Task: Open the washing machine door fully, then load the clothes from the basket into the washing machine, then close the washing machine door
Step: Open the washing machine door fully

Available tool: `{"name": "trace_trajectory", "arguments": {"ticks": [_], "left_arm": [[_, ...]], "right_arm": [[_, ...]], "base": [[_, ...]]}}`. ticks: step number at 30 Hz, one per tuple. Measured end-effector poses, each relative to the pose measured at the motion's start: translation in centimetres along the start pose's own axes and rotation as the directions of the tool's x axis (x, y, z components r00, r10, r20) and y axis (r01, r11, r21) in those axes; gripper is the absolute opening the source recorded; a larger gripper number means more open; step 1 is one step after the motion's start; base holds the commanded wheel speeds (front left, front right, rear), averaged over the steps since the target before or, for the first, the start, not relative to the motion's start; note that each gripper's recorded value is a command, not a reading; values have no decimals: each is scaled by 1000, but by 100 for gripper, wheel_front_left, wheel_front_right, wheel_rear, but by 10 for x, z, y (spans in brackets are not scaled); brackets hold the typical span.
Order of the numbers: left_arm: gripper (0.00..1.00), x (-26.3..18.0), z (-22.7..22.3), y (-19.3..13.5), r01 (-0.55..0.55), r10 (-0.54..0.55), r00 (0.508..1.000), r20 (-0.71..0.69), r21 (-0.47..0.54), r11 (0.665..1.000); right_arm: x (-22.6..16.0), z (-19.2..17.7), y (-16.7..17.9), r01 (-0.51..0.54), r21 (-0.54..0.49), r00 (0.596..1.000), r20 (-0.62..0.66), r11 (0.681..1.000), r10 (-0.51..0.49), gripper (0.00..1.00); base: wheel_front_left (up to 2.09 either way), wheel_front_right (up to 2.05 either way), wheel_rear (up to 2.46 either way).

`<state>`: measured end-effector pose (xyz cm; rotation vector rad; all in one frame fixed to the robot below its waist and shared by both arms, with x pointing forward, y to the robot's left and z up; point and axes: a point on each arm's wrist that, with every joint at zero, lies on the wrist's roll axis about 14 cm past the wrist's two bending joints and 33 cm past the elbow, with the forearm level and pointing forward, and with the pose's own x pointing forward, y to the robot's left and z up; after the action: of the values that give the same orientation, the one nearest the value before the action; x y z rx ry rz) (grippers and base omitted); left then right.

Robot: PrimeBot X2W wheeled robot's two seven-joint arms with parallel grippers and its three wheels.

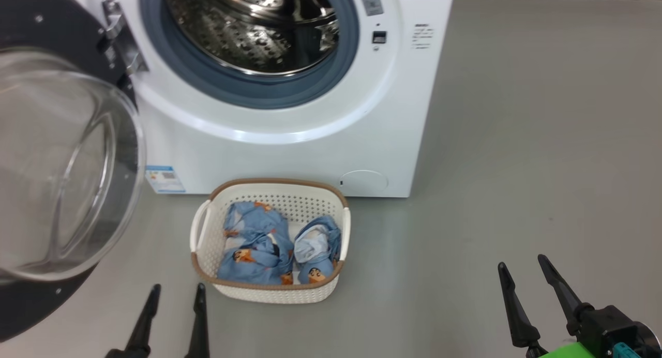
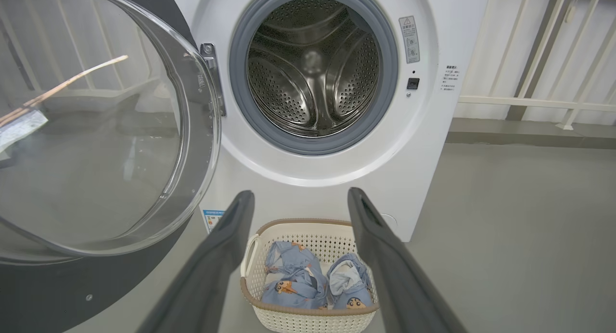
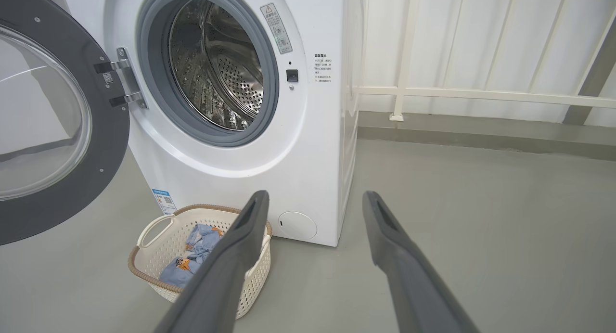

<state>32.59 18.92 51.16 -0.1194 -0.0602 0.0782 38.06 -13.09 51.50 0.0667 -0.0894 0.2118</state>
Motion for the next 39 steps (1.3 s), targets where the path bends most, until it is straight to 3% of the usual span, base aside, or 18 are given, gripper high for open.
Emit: {"name": "trace_trajectory", "arguments": {"ticks": [15,39], "left_arm": [[100,6,-9,-39,135,-135,990,-34,-8,991],[100,2,-16,-26,104,-103,993,-58,19,994]], "right_arm": [[-39,17,-28,109,-24,994,32,994,-108,100],[-35,15,-23,94,-18,995,23,995,-94,100]], "base": [[0,0,0],[0,0,0]]}}
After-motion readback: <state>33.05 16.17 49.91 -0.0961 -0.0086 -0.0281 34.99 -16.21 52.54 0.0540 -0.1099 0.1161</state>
